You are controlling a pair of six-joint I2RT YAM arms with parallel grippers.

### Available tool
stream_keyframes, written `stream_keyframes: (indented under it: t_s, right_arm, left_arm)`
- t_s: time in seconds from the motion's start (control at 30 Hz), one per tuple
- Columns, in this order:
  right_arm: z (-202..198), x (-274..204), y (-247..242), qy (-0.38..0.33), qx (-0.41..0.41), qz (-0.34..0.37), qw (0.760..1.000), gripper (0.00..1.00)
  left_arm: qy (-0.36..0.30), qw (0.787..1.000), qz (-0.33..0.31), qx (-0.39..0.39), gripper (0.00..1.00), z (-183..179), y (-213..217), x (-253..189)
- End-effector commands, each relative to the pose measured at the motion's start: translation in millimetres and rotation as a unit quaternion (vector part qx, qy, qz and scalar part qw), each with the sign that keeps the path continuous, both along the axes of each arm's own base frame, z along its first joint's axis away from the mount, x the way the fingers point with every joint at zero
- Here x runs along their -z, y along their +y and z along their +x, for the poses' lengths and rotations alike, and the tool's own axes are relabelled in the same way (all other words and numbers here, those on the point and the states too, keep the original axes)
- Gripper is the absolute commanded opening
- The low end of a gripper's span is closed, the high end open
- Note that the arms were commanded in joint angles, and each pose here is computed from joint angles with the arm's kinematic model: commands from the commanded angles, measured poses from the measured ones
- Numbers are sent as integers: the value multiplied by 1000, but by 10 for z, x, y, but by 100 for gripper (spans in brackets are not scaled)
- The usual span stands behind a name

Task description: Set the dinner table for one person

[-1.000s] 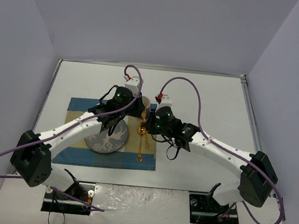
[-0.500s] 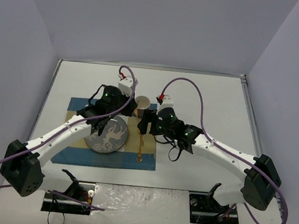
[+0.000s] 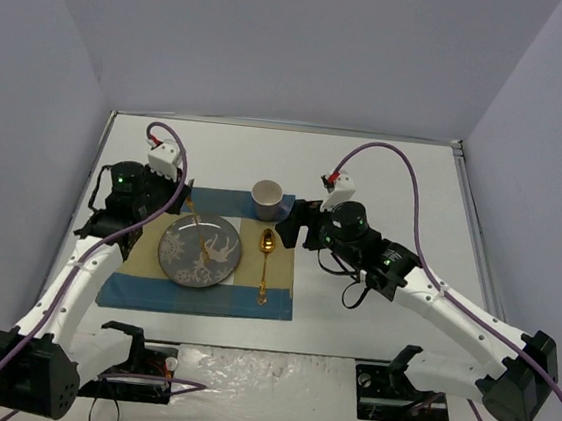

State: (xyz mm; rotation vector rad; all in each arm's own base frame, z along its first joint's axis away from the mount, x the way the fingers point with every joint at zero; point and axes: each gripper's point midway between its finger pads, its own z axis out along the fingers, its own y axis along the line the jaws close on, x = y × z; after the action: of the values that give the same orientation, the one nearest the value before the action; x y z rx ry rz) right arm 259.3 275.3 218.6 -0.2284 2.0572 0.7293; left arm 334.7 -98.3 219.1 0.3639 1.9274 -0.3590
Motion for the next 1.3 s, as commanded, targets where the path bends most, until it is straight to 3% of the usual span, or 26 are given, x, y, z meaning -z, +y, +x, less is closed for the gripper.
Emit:
stream_keyframes:
  t_s: [0.0,0.3,0.57,0.73,1.27]
  right_arm:
    - [75,-31,-171,-8,-12,7,1000,80]
    - [158,163,-438,4,-30,-6,1000,80]
    - [35,125,-419,-25,-41,-22,999,80]
    - [20,201,-451,-23,-38,-33,998,80]
    - [139,269,-641,-21,-2,-70,997,86]
  left_arm:
    - [-53,998,16,34,0,-8,204,-258]
    - [-11,997,64,43,0,-100,788,-96]
    - [72,983,115,121,0,-169,1012,258]
    - [90,973,147,152,0,-117,1190,413]
    - [67,965,137,213,0,170,1215,753]
